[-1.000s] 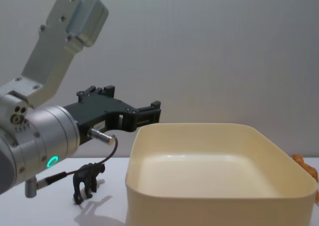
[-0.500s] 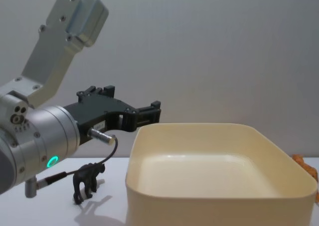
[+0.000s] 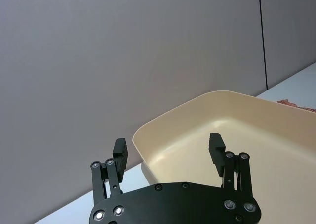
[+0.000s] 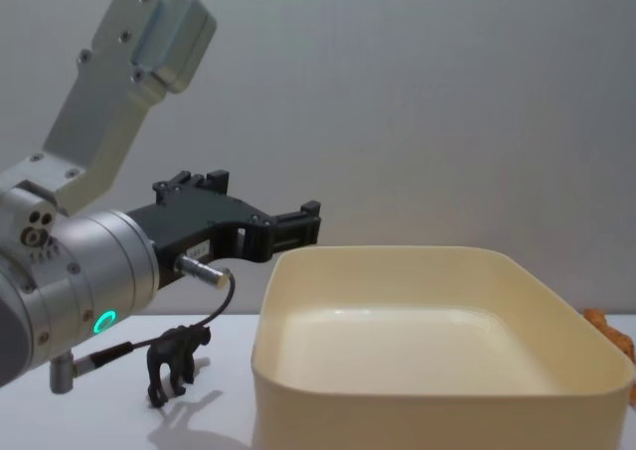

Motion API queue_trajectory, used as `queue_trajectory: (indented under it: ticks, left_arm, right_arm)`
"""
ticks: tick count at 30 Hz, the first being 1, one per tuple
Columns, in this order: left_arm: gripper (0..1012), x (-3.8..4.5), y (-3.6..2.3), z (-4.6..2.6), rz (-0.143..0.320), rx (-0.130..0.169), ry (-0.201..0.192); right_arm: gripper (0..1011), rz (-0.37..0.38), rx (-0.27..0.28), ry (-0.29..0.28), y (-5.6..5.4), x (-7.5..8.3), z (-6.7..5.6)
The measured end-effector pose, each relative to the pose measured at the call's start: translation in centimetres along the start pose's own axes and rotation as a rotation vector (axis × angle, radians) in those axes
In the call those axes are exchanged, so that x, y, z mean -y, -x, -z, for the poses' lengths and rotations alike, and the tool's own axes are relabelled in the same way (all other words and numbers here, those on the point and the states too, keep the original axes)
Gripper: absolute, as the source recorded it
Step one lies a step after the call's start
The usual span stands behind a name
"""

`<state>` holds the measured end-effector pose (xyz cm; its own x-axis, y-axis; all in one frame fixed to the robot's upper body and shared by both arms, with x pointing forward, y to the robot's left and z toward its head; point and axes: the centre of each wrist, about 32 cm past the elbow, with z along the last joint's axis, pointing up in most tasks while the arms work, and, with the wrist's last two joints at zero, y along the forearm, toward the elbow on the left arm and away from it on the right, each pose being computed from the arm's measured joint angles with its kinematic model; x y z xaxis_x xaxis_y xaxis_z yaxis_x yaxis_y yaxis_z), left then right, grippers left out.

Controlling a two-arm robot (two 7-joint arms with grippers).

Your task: Pick up the toy alternately with two hands and place it into the central storage box.

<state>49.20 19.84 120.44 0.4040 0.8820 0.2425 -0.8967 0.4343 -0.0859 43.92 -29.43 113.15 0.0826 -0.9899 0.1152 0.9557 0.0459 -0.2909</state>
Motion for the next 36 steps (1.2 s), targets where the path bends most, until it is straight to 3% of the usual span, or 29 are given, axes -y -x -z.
queue_trajectory:
  ticks: [6,13,25,36]
  left_arm:
    - [1001,0.00,0.00,0.00,0.000,0.000,0.000]
    - [1001,0.00,0.00,0.00,0.000,0.000,0.000]
    - [1002,0.00,0.00,0.00,0.000,0.000,0.000]
    - [1001,0.00,0.00,0.00,0.000,0.000,0.000]
  right_arm:
    - [233,0.003,0.002,0.004,0.0,0.0,0.1]
    - [90,0.005,0.004,0.004,0.0,-0.1,0.2]
    - [65,0.036,0.018,-0.081,0.0,-0.1,-0.2]
    - [64,0.059,0.029,-0.235,-0.2,0.4,-1.8]
